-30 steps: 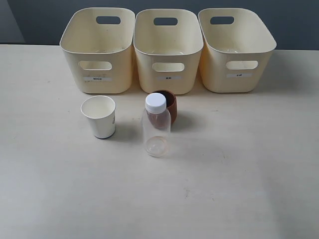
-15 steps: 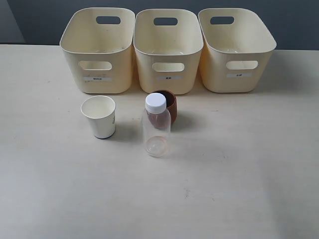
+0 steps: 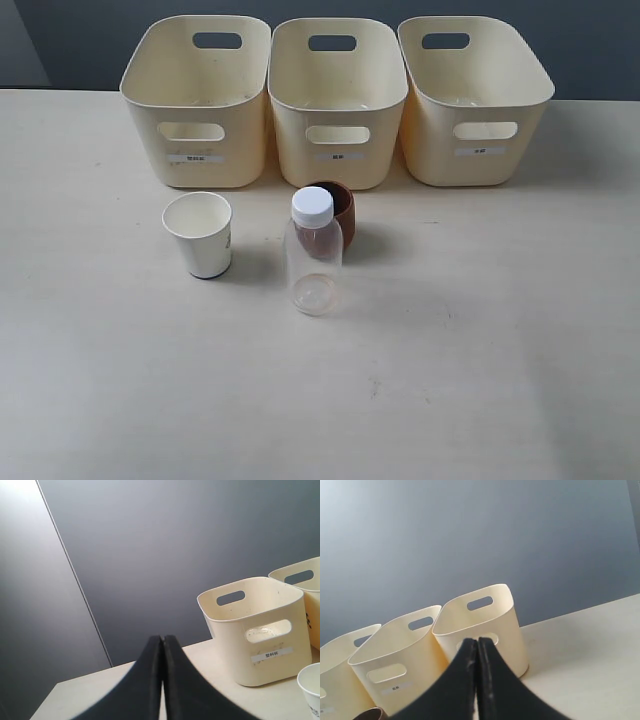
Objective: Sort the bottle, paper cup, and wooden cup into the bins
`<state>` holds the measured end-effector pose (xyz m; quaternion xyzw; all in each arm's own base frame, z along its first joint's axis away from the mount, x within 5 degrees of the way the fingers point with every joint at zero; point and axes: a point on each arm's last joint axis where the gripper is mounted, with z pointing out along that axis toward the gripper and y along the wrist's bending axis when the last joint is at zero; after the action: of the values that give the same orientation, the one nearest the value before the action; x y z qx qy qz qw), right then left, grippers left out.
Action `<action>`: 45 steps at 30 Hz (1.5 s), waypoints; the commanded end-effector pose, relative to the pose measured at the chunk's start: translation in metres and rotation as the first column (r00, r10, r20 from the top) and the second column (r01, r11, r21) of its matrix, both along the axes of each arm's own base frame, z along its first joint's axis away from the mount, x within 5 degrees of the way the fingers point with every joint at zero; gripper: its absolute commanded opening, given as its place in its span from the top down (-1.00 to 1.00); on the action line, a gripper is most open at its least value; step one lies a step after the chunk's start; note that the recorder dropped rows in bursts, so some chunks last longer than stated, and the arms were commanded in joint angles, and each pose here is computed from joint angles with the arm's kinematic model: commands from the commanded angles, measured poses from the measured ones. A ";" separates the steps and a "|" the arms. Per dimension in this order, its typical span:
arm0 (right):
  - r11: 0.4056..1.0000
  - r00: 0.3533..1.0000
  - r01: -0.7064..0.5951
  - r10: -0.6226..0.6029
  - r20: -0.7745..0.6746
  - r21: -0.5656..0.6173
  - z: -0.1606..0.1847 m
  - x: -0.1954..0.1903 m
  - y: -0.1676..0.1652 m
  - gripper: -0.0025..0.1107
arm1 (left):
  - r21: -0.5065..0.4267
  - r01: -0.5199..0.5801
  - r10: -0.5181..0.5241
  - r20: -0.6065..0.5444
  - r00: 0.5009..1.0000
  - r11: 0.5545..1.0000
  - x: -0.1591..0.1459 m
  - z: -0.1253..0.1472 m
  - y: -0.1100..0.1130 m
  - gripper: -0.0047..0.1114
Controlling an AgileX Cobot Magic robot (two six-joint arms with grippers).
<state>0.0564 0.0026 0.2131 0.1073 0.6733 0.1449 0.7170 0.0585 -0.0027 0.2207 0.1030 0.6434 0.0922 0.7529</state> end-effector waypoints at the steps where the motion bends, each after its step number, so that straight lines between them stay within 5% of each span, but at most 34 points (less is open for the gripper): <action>1: 1.000 1.000 0.005 -0.005 -0.001 -0.017 -0.002 0.000 0.000 0.96 | -0.002 0.003 -0.003 0.005 1.000 1.000 0.000 0.000 0.000 0.92; 31: 1.000 0.968 0.021 -0.024 0.248 0.017 0.021 -0.005 -0.002 0.97 | -0.002 0.003 -0.003 0.005 1.000 1.000 0.000 0.000 0.000 0.92; 45: 0.991 0.955 -0.114 0.128 0.266 -0.067 0.094 0.044 0.013 0.97 | -0.002 0.003 -0.003 0.005 1.000 1.000 0.000 0.000 0.000 0.92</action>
<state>0.0842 0.0105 0.2901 0.0612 0.5748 0.1852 0.7947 0.0585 -0.0027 0.2207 0.1030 0.6434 0.0922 0.7529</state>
